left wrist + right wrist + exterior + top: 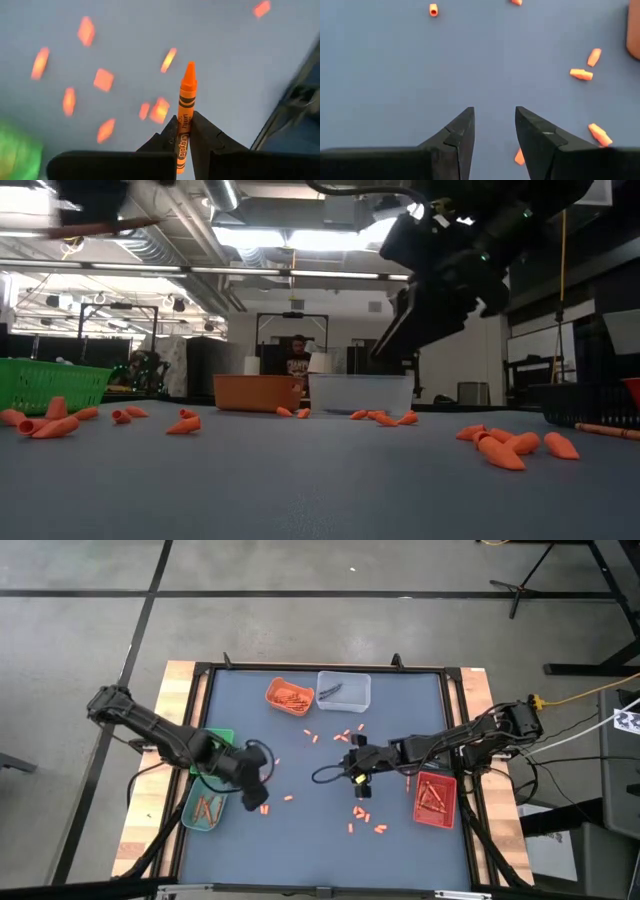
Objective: Sort crayons
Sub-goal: Put the orange crayon into the blue bin, then put the light orange crayon into the red bin
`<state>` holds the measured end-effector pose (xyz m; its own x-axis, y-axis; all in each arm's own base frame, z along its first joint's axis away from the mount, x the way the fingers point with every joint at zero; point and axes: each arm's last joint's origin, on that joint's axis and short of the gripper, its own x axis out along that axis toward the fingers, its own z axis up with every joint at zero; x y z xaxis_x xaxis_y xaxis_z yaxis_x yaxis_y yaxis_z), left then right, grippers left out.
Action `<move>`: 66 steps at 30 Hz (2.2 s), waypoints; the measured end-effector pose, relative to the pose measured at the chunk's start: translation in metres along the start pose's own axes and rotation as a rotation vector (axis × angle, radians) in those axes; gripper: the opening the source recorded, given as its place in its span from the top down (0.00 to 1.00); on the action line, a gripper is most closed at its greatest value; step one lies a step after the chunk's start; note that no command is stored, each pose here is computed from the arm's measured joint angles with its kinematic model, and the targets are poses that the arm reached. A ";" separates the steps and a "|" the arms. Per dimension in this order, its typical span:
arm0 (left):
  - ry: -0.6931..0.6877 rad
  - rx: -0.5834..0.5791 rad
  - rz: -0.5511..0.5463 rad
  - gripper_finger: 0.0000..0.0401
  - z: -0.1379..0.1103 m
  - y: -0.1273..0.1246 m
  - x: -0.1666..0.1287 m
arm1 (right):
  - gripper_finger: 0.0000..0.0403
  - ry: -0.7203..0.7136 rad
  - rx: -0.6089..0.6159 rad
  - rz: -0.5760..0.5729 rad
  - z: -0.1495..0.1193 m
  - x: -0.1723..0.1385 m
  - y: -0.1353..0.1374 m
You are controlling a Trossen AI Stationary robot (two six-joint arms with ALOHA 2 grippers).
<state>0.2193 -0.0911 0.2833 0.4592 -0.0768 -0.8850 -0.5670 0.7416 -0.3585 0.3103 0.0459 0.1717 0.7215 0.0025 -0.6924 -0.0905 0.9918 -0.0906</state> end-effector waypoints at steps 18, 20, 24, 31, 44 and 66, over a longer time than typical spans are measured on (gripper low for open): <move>0.348 -0.317 0.302 0.91 -0.091 0.005 -0.022 | 0.65 0.007 -0.006 0.000 -0.001 0.000 0.000; 0.344 -0.337 0.343 0.89 -0.095 0.008 -0.023 | 0.65 0.007 -0.005 0.000 -0.001 0.000 0.000; 0.336 -0.355 0.384 0.85 -0.098 0.011 -0.025 | 0.65 0.007 -0.006 0.000 -0.001 0.000 0.000; 0.164 -0.340 0.357 0.80 -0.094 0.011 -0.024 | 0.65 0.013 -0.018 0.000 -0.001 0.000 0.000; -0.589 0.018 0.139 0.80 -0.062 -0.012 -0.021 | 0.65 0.145 -0.152 0.156 -0.015 -0.001 0.004; -0.563 0.430 0.408 0.81 0.024 0.019 -0.028 | 0.65 0.725 -0.197 0.231 -0.042 -0.033 0.002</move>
<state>0.2120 -0.0589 0.3083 0.6130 0.5156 -0.5986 -0.5039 0.8387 0.2064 0.2577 0.0423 0.1646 0.0479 0.0542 -0.9974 -0.3525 0.9352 0.0338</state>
